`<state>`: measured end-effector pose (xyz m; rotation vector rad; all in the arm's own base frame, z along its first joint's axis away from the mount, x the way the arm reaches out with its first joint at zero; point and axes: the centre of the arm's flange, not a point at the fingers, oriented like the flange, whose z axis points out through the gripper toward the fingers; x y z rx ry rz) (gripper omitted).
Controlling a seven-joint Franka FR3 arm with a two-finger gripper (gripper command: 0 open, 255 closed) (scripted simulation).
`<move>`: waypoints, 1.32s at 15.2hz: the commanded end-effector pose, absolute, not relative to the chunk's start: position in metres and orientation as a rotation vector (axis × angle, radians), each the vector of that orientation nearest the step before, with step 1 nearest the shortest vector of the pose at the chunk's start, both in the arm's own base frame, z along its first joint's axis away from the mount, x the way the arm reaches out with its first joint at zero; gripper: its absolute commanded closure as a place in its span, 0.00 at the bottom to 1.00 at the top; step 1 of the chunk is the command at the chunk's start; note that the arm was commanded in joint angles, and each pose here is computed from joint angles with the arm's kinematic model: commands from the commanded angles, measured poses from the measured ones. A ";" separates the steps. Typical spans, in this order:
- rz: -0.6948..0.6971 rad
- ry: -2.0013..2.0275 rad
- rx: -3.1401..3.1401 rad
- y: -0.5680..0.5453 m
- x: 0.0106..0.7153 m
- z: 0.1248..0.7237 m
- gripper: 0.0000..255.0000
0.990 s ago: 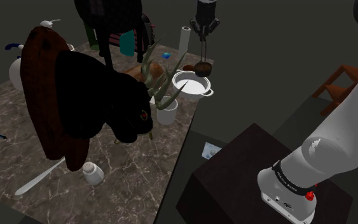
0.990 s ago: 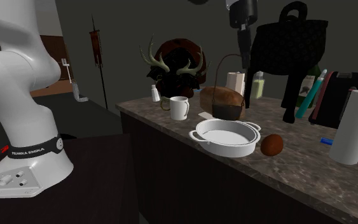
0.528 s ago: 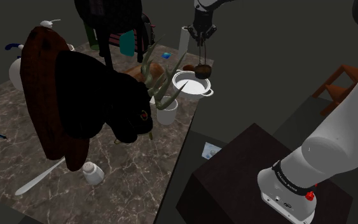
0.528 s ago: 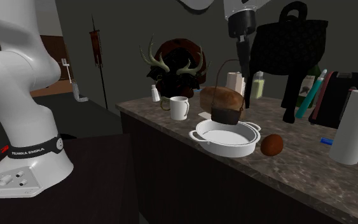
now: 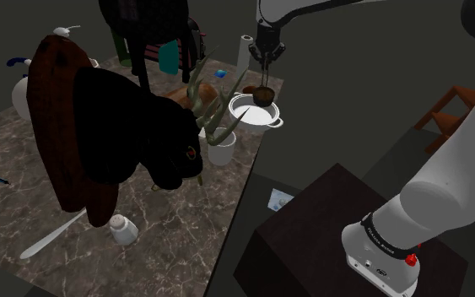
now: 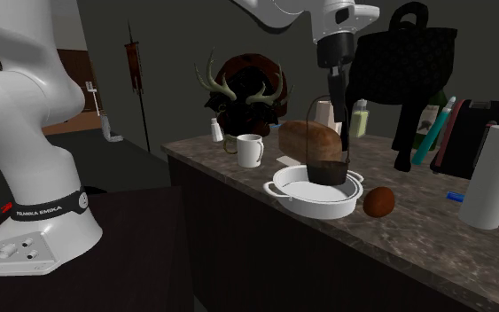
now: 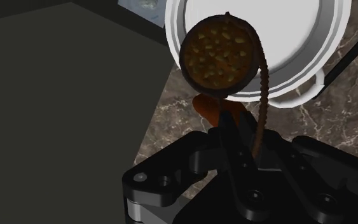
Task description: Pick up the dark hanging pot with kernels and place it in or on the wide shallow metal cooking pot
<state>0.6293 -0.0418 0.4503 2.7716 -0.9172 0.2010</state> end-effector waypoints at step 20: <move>0.201 -0.917 2.771 -0.029 0.626 0.499 0.00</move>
